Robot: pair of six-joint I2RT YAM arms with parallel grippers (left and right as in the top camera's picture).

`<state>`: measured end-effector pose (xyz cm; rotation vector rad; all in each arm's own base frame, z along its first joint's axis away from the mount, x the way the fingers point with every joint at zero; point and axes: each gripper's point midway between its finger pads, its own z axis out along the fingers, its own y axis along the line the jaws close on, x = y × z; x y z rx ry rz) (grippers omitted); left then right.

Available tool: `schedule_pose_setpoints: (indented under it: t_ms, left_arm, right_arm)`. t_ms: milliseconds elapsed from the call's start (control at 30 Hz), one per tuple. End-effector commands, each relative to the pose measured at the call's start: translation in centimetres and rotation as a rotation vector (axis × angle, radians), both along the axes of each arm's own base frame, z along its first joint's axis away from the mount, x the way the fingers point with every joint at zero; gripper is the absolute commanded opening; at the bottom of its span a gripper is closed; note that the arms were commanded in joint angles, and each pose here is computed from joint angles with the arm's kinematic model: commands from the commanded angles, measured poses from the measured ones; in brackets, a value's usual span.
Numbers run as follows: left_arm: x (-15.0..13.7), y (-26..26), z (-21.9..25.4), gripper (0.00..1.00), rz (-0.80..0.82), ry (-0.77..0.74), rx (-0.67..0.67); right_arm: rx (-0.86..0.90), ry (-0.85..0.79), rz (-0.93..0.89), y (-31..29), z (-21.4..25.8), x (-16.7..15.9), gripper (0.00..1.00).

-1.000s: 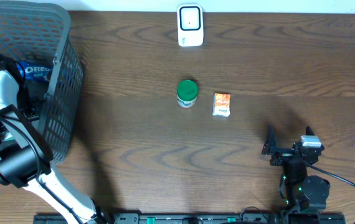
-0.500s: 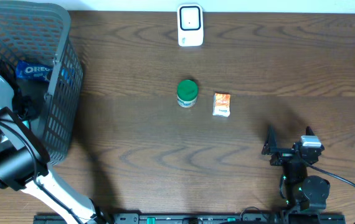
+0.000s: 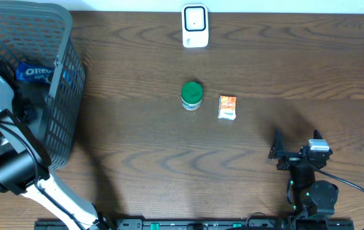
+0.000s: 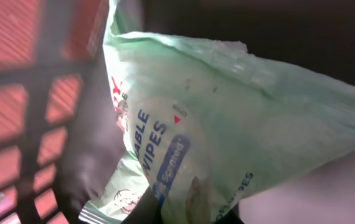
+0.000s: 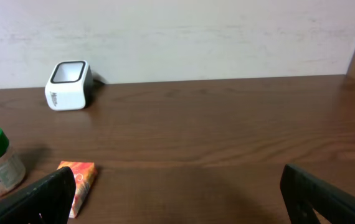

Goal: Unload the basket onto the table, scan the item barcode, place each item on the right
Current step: 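Reach the left gripper into the basket and grasp the green wipes pack, then carry the wipes pack to the scanner and release it on the table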

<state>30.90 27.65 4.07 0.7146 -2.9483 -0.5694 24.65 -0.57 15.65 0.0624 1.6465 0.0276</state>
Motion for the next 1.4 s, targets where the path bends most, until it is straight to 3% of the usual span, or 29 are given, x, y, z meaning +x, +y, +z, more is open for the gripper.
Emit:
schedule_pose_setpoints:
  t_ms: [0, 133, 267, 400, 533, 667, 933, 1100, 1367]
  left_arm:
    - [2.3, -1.2, 5.3, 0.07, -0.011, -0.128, 0.03]
    - [4.3, -3.1, 13.9, 0.07, -0.014, -0.336, 0.127]
    - [6.2, -8.1, 25.4, 0.07, -0.061, -0.701, 0.19]
    - [7.7, -19.5, 35.6, 0.08, -0.348, -1.096, 0.004]
    - [6.8, -33.3, 41.2, 0.07, -0.704, -1.3, -0.224]
    - [6.6, -43.6, 38.8, 0.07, -0.915, -1.235, -0.397]
    - [8.4, -59.5, 24.5, 0.07, -1.088, -0.895, -0.593]
    - [8.8, -65.5, 16.0, 0.07, -1.156, -0.766, -0.624]
    - [6.1, -71.6, 6.2, 0.07, -1.243, -0.594, -0.764]
  right_arm:
    - [-0.011, 0.002, 0.005, 0.1, -0.1, 0.0, 0.99]
    - [-0.011, 0.002, 0.005, 0.1, -0.1, 0.0, 0.99]
    - [-0.011, 0.002, 0.005, 0.1, -0.1, 0.0, 0.99]
    - [-0.011, 0.002, 0.005, 0.1, -0.1, 0.0, 0.99]
    - [-0.011, 0.002, 0.005, 0.1, -0.1, 0.0, 0.99]
    - [-0.011, 0.002, 0.005, 0.1, -0.1, 0.0, 0.99]
    - [-0.011, 0.002, 0.005, 0.1, -0.1, 0.0, 0.99]
    - [-0.011, 0.002, 0.005, 0.1, -0.1, 0.0, 0.99]
    - [-0.011, 0.002, 0.005, 0.1, -0.1, 0.0, 0.99]
